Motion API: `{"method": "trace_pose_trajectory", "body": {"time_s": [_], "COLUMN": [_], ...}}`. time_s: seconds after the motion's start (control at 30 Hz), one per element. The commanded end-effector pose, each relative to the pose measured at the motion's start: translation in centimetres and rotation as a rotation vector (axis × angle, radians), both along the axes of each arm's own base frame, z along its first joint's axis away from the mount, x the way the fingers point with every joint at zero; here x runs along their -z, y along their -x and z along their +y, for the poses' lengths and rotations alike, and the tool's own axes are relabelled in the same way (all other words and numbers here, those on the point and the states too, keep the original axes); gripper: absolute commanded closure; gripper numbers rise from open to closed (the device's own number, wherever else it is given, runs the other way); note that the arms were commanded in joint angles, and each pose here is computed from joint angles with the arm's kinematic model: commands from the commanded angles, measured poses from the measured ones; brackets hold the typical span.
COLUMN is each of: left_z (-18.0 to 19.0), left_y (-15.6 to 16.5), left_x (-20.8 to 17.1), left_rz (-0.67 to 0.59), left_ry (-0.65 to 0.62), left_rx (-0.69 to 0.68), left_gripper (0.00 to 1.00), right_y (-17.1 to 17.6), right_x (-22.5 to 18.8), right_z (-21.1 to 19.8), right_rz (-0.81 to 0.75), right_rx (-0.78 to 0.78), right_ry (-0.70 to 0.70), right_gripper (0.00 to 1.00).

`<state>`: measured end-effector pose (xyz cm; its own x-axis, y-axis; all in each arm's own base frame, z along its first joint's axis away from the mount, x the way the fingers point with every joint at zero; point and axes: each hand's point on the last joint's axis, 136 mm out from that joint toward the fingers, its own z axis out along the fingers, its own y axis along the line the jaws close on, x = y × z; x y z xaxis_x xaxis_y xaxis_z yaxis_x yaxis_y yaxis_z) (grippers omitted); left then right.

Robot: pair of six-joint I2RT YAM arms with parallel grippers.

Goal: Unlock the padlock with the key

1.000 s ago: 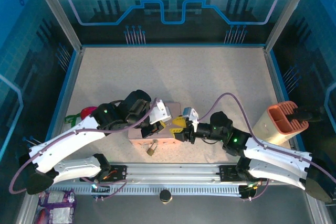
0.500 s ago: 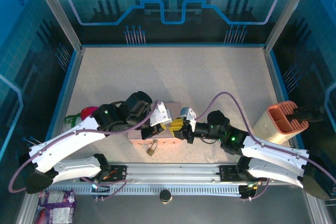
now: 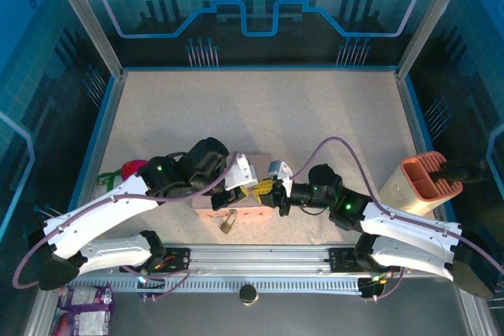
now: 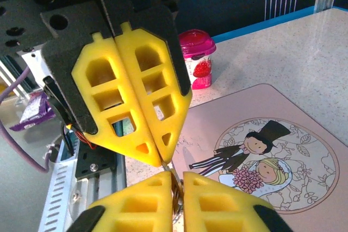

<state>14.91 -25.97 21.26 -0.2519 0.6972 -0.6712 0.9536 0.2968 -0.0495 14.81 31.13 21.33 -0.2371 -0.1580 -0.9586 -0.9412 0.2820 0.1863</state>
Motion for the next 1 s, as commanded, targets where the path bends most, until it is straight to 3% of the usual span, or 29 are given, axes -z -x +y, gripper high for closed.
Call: {"method": "trace_pose_trajectory", "body": {"time_s": [0.0, 0.1, 0.2, 0.37, 0.5, 0.67, 0.87, 0.97], "left_z": [-0.4, -0.4, -0.3, 0.3, 2.9, 4.7, 6.9, 10.1], "left_y": [0.6, 0.4, -0.5, -3.2, -5.0, -5.6, -6.7, -6.8], "left_x": [-1.0, -1.1, -1.3, -3.6, -6.5, -7.9, -4.8, -0.6], "left_rz": [-0.014, -0.029, -0.068, -0.163, -0.207, -0.154, 0.014, 0.077], "left_ry": [0.021, 0.025, 0.035, 0.171, 0.340, 0.501, 0.416, 0.216], "left_rx": [0.046, 0.035, -0.007, -0.200, -0.378, -0.514, -0.773, -0.958], "left_gripper": [1.00, 1.00, 1.00, 0.69, 0.52, 0.42, 0.38, 0.39], "right_y": [-0.2, -0.2, -0.2, -1.0, -2.2, -2.7, -3.8, -4.6], "right_x": [-1.1, -1.1, -1.0, -1.5, -2.2, -2.2, -2.6, -1.9], "right_z": [0.1, 0.1, 0.0, -0.8, -2.7, -3.6, -4.7, -5.7], "right_rz": [-0.019, -0.019, -0.014, -0.015, 0.011, 0.030, 0.085, 0.139], "right_rx": [-0.002, -0.004, 0.001, 0.071, 0.160, 0.207, 0.302, 0.392], "right_ry": [-0.019, -0.021, -0.023, -0.071, -0.183, -0.221, -0.282, -0.277], "right_gripper": [0.94, 1.00, 1.00, 1.00, 1.00, 1.00, 1.00, 1.00]}}
